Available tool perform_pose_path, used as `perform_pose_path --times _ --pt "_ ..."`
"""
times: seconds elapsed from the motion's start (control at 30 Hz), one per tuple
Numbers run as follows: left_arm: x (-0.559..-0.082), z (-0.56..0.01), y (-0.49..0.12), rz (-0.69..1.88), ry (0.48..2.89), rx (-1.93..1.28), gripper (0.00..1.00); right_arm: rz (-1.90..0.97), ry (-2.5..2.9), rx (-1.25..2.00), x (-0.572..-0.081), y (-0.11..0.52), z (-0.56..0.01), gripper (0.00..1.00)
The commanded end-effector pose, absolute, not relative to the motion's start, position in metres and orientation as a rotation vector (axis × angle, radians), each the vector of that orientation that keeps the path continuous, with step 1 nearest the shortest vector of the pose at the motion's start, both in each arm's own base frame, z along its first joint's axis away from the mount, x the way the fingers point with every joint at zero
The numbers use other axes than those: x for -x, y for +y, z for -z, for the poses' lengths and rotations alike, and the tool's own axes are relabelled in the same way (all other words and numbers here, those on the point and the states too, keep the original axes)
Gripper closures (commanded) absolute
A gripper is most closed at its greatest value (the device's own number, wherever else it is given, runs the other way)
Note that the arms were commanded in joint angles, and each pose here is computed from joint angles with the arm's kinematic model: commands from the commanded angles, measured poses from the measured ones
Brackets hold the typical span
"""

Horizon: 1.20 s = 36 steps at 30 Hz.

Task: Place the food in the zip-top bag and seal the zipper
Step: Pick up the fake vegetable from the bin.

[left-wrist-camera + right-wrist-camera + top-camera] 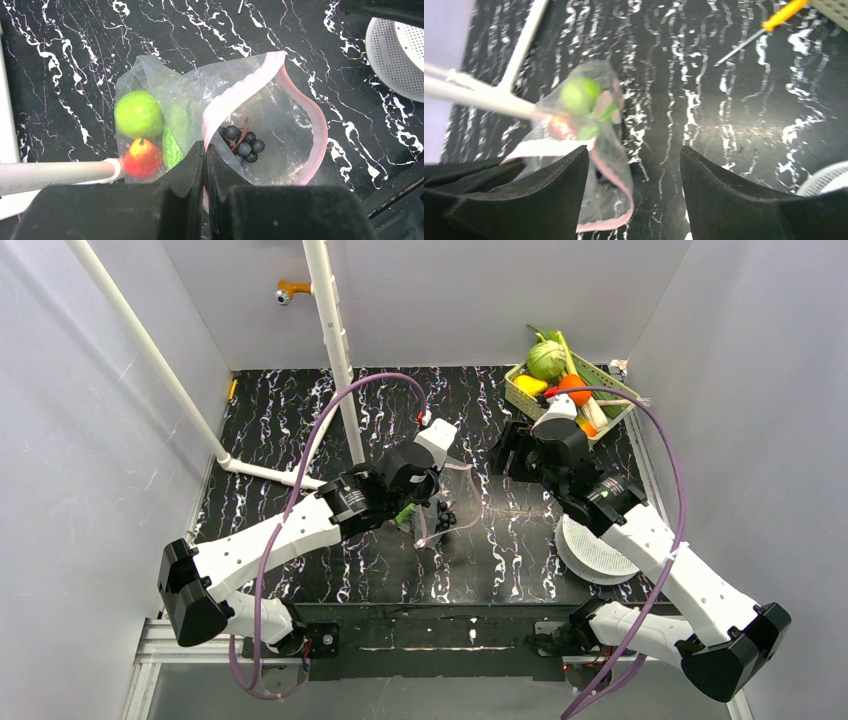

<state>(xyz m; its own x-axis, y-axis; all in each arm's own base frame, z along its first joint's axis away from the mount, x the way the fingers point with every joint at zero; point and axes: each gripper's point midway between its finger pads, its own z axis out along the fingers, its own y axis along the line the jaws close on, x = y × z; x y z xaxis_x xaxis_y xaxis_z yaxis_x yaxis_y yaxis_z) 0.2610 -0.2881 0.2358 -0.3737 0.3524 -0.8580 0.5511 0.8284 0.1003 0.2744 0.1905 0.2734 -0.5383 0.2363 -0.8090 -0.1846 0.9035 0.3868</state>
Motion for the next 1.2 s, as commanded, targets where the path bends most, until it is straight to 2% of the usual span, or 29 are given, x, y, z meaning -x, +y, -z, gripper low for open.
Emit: perform_pose_path --times 0.0,0.27,0.47,0.77,0.97,1.17 --pt "-0.260 -0.255 -0.290 0.288 1.963 -0.633 1.00 -0.288 2.069 -0.206 -0.292 0.154 -0.252 0.27" --pt "-0.259 -0.252 -0.292 0.290 1.973 -0.641 1.00 -0.009 2.093 -0.368 -0.336 0.110 -0.226 0.25" --pt "-0.262 -0.246 -0.292 0.262 1.983 -0.648 1.00 -0.087 2.100 -0.536 -0.388 0.081 -0.213 0.15" --pt "-0.262 -0.243 -0.293 0.259 1.989 -0.656 1.00 -0.162 2.086 -0.749 -0.455 0.024 -0.199 0.09" --pt "-0.262 -0.243 -0.294 0.263 1.991 -0.657 1.00 -0.172 2.100 -0.846 -0.489 -0.015 -0.185 0.10" --pt "-0.262 -0.242 -0.294 0.260 1.994 -0.660 1.00 -0.230 2.151 -0.854 -0.520 -0.026 -0.168 0.18"
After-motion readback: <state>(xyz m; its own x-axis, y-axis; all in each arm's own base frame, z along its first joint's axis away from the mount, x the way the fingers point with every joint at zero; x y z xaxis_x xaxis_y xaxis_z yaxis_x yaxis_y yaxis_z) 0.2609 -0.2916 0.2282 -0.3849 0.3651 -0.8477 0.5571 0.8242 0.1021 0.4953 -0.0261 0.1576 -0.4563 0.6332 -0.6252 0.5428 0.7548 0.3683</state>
